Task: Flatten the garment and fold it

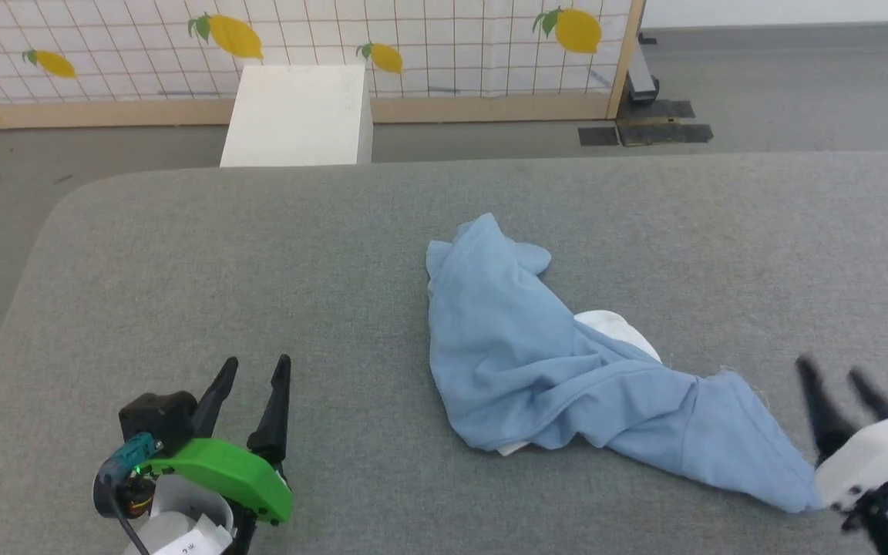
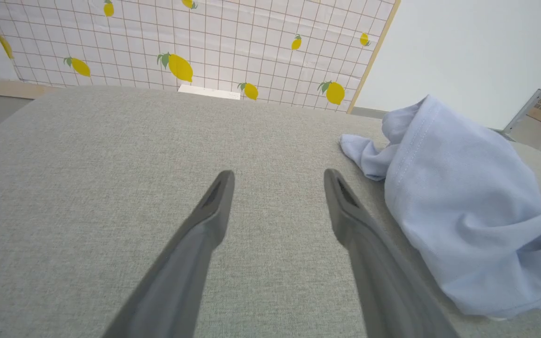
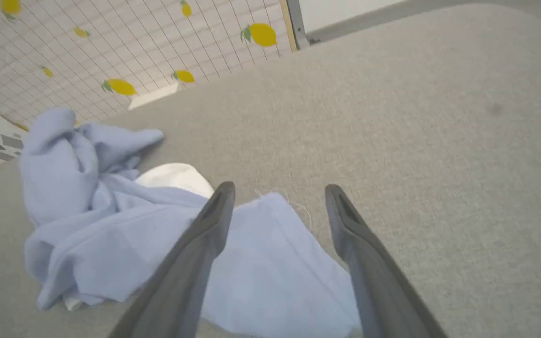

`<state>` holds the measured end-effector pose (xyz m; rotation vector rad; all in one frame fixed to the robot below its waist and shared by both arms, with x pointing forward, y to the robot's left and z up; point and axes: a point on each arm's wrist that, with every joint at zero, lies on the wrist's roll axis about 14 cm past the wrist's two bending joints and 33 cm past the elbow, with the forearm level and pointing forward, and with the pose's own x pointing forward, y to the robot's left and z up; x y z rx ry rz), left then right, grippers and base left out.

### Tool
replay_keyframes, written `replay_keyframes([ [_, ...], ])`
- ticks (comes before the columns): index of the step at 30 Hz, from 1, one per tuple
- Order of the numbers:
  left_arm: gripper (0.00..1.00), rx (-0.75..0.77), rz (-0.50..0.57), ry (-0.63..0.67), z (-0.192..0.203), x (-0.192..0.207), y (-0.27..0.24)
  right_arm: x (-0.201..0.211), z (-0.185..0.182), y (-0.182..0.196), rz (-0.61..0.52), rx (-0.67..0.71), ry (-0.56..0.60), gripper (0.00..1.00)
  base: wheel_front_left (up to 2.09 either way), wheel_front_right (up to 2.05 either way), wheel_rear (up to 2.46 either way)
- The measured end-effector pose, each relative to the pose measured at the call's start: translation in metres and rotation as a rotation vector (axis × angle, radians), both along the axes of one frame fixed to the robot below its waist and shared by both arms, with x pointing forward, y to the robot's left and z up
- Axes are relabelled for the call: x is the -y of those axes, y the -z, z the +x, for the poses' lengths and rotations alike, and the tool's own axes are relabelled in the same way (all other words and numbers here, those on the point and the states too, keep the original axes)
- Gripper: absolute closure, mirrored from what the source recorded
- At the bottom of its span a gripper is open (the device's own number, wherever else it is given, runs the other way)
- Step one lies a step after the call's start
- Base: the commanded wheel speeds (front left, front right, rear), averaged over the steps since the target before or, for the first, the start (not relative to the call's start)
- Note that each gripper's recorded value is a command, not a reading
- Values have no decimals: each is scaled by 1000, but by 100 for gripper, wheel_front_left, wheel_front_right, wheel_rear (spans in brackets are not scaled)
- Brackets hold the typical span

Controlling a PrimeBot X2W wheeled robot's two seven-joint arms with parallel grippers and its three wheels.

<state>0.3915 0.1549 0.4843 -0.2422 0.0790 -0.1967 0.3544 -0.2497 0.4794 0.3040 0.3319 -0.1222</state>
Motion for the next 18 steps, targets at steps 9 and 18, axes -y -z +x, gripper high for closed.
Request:
replay_keyframes([
  [9, 0, 1, -14, -2, -6, 5, -2, 25, 3, -59, -26, 311, 111, 0, 0, 0, 0],
  [18, 0, -36, -23, 130, 26, 49, -16, 19, 8, -43, -42, 268, 95, 0, 0, 0, 0],
])
